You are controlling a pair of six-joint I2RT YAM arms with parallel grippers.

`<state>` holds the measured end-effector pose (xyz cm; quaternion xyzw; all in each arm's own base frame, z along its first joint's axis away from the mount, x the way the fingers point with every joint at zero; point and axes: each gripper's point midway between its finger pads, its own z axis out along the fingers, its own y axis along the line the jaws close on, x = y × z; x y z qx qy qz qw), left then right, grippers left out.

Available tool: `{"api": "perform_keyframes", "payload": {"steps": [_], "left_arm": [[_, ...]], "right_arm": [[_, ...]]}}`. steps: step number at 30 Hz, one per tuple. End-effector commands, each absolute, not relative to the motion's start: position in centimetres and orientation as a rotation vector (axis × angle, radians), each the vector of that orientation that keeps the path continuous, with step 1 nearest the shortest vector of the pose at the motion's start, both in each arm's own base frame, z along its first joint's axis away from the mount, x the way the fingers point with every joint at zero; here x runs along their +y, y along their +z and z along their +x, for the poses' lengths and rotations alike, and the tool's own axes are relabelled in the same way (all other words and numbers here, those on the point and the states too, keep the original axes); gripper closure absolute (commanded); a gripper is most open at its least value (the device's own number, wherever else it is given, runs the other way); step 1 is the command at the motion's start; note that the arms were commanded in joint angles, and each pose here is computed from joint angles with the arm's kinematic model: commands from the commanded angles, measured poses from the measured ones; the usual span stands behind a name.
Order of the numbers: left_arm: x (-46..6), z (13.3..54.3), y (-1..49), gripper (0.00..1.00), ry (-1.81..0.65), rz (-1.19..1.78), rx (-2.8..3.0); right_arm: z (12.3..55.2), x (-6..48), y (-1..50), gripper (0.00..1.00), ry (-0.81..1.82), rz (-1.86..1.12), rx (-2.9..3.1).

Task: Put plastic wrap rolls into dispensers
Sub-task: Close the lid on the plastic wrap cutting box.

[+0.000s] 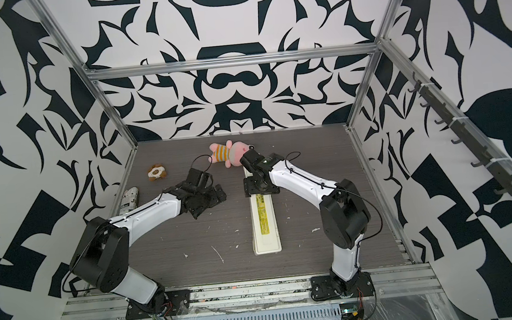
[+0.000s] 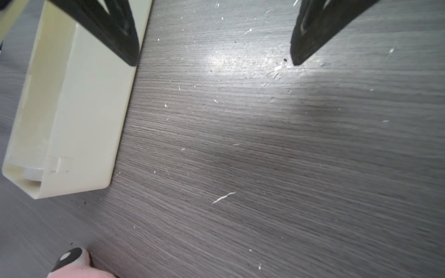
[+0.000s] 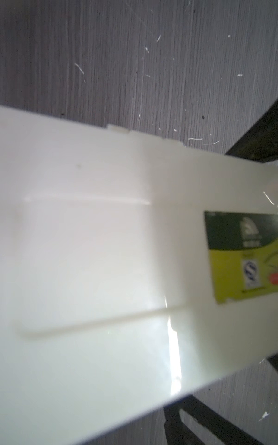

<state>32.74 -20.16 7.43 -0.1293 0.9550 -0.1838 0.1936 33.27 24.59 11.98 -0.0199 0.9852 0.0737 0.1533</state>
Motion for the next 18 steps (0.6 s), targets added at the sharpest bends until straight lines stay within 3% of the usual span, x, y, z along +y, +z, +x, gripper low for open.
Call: {"api": "perform_keyframes", "payload": {"steps": [1,7,18], "left_arm": [[-19.9,32.1,6.6,0.00,-0.515,-0.356,2.706],[-19.8,31.9,6.3,0.00,-0.508,-0.364,2.712],[-20.2,31.4,5.7,0.02,-0.545,-0.361,2.734]], "right_arm": [[34.7,25.4,13.9,0.17,0.230,0.022,2.766],[35.2,25.9,12.0,0.15,0.210,0.033,2.828],[34.1,25.8,11.9,0.01,0.255,0.000,2.843]]}}
